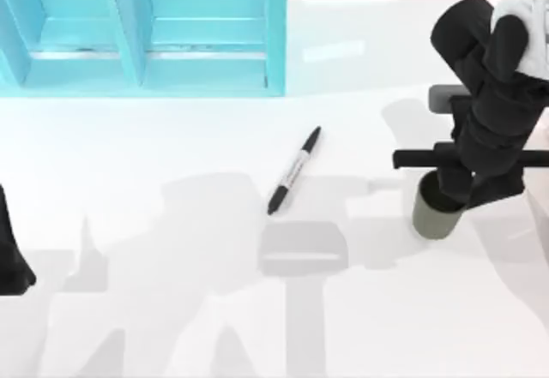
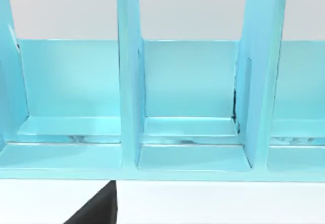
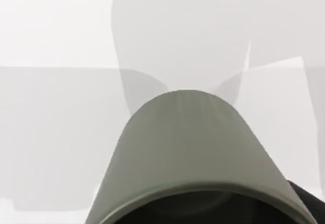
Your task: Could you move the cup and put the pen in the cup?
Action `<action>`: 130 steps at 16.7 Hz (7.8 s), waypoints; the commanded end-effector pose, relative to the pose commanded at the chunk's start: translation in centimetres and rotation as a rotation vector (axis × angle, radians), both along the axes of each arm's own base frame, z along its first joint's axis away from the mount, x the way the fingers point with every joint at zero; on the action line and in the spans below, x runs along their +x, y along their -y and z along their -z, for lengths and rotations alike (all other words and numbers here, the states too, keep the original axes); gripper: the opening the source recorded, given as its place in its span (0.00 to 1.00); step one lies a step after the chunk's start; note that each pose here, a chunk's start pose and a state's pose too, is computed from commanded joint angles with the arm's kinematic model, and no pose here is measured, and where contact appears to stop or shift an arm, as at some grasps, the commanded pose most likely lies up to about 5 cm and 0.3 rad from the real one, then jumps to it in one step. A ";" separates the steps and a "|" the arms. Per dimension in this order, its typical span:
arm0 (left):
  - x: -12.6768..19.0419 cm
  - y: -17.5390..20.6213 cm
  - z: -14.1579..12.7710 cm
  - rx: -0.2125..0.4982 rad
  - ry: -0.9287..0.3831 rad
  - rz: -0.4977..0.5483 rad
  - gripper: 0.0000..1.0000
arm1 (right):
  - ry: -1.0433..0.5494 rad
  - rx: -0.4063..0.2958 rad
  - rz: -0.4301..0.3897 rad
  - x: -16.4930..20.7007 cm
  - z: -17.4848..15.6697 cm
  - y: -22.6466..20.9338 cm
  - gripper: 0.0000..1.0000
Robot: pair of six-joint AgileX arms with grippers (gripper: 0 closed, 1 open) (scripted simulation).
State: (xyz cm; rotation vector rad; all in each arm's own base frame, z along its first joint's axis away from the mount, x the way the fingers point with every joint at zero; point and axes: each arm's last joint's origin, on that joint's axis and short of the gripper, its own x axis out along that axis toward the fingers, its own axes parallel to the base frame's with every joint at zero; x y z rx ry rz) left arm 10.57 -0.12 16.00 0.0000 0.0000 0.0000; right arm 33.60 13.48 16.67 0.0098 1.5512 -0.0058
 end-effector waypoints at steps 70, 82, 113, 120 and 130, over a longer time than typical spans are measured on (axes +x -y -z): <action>0.0 0.0 0.0 0.000 0.000 0.000 1.00 | 0.026 0.211 0.448 7.5 5.3 -15.1 1.00; 0.0 0.0 0.0 0.000 0.000 0.000 1.00 | 0.020 0.205 0.447 7.4 8.3 -15.6 0.62; 0.0 0.0 0.0 0.000 0.000 0.000 1.00 | 0.048 0.173 0.425 -3.0 -5.1 -14.6 0.00; 0.0 0.0 0.0 0.000 0.000 0.000 1.00 | 0.173 0.171 0.323 -3.7 -4.9 -14.8 0.00; 0.0 0.0 0.0 0.000 0.000 0.000 1.00 | 1.005 -0.050 -0.104 -9.6 0.4 -14.5 0.00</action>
